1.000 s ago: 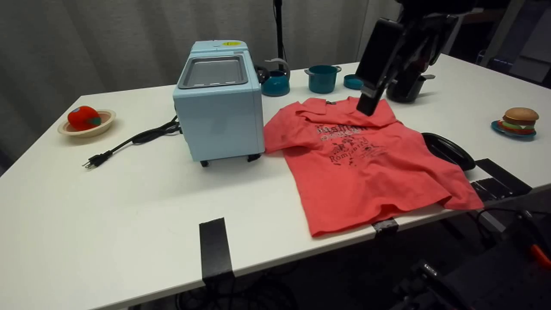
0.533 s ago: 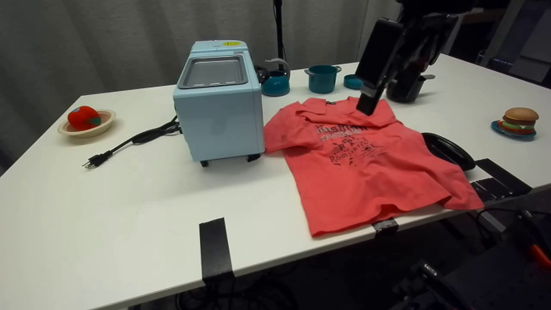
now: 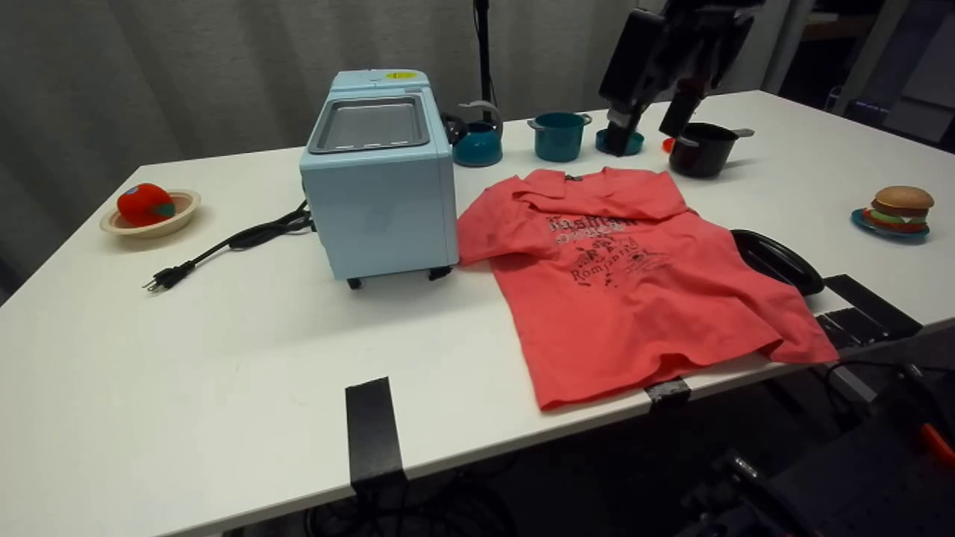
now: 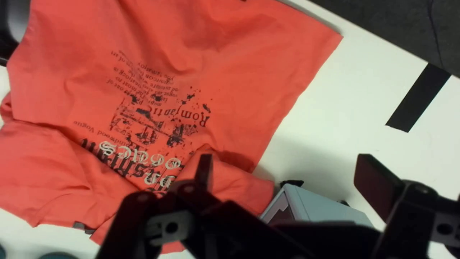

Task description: Fold the shirt

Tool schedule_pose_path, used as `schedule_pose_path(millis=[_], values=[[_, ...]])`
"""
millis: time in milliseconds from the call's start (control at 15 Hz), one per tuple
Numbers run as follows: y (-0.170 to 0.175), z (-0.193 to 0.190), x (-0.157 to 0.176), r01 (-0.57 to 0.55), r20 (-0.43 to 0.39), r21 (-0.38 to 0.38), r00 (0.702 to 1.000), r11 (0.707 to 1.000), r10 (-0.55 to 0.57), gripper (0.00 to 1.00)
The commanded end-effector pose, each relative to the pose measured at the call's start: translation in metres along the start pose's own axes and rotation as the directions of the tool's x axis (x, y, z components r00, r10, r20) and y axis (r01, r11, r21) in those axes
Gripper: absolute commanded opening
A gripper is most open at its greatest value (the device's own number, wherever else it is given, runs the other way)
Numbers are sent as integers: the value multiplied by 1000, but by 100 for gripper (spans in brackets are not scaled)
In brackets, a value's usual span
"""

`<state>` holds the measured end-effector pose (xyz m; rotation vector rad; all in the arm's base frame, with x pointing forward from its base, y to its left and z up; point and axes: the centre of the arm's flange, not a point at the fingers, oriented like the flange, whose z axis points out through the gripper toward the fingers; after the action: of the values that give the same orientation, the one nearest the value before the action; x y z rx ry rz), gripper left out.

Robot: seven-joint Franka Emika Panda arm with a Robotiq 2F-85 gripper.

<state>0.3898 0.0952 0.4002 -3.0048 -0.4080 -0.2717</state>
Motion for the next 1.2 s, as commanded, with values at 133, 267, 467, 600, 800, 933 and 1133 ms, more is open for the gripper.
schedule_pose_path(millis=[133, 267, 467, 600, 800, 933, 1133], values=[[35, 50, 59, 80, -44, 9, 996, 997, -80, 100], [37, 71, 73, 124, -55, -4, 991, 992, -124, 100], [43, 89, 95, 194, -61, -15, 979, 981, -194, 100], [36, 84, 75, 173, -44, -28, 984, 985, -174, 100], [46, 89, 93, 195, -51, -29, 979, 980, -196, 100], [47, 89, 94, 196, -53, -30, 979, 980, -198, 100], [51, 94, 99, 219, -42, -23, 975, 976, -219, 100]])
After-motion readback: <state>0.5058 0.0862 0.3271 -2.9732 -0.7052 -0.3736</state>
